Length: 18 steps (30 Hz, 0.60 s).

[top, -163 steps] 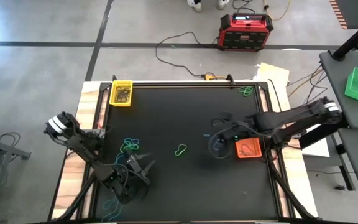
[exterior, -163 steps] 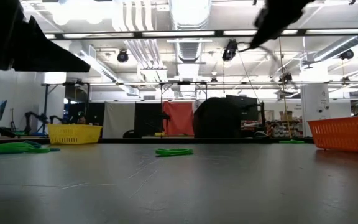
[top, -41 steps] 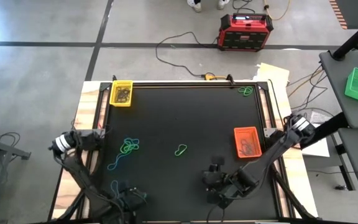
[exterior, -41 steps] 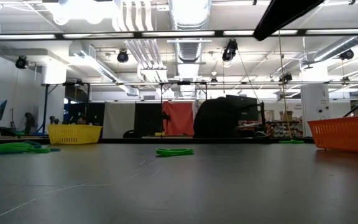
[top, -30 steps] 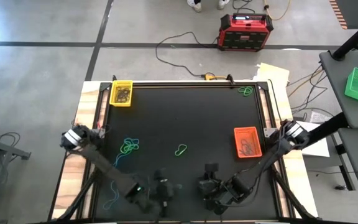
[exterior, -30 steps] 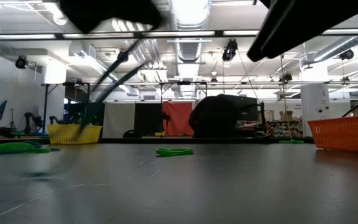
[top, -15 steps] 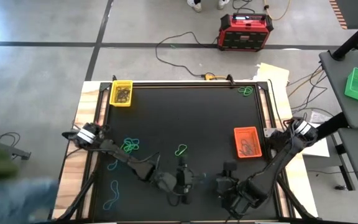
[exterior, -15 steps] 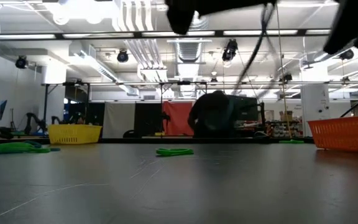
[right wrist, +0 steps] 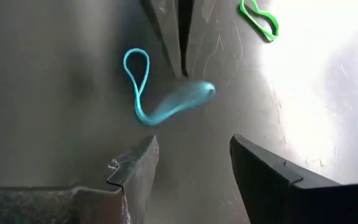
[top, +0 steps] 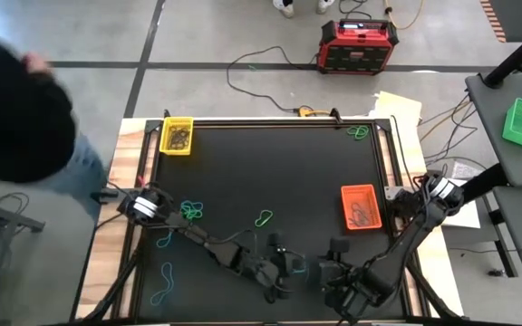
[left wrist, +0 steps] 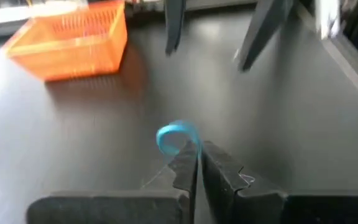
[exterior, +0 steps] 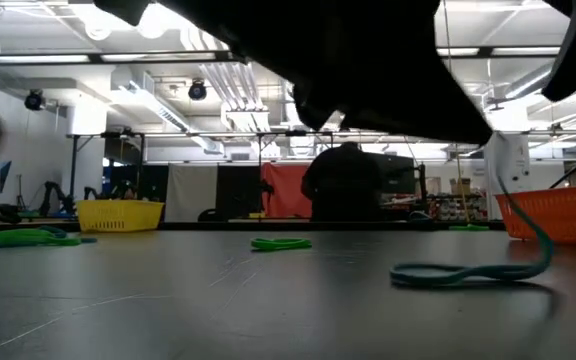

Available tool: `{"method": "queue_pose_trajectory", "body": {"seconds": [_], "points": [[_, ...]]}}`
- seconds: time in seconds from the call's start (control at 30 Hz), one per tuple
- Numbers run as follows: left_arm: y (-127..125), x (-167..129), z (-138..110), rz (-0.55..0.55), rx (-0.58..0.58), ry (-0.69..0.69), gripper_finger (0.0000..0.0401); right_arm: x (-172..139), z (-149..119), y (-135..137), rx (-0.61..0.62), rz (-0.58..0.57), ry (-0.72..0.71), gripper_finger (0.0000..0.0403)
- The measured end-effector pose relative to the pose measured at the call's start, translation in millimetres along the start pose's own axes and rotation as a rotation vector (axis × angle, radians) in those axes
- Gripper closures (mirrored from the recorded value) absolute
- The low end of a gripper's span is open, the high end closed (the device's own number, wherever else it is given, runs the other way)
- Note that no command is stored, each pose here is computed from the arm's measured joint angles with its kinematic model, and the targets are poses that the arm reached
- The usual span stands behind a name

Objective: Sort rubber bands into baskets
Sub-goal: Put the blue rubber band into the orange bin

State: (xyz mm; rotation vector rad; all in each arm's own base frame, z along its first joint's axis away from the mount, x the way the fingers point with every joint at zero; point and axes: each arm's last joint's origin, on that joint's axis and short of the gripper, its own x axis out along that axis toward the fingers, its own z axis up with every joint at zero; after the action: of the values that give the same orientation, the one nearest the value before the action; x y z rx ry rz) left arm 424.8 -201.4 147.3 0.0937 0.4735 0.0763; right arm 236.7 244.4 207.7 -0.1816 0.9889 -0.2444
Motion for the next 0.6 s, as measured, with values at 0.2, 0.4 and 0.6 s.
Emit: {"method": "queue_pose_trajectory", "body": {"seconds": [0.2, 0.4, 0.6], "points": [[-4, -6, 2, 0.02, 0.032, 0.154, 0.0335, 15, -3, 7, 0.003, 0.047, -0.092, 0.0206], [-19, -30, 7, 0.029, 0.081, 0.313, 0.029, 43, -12, 9, 0.068, 0.141, -0.192, 0.0206], [-41, -61, 3, 0.077, 0.081, 0.322, 0.0286, 75, -26, 2, 0.087, 0.276, -0.261, 0.0206]]}}
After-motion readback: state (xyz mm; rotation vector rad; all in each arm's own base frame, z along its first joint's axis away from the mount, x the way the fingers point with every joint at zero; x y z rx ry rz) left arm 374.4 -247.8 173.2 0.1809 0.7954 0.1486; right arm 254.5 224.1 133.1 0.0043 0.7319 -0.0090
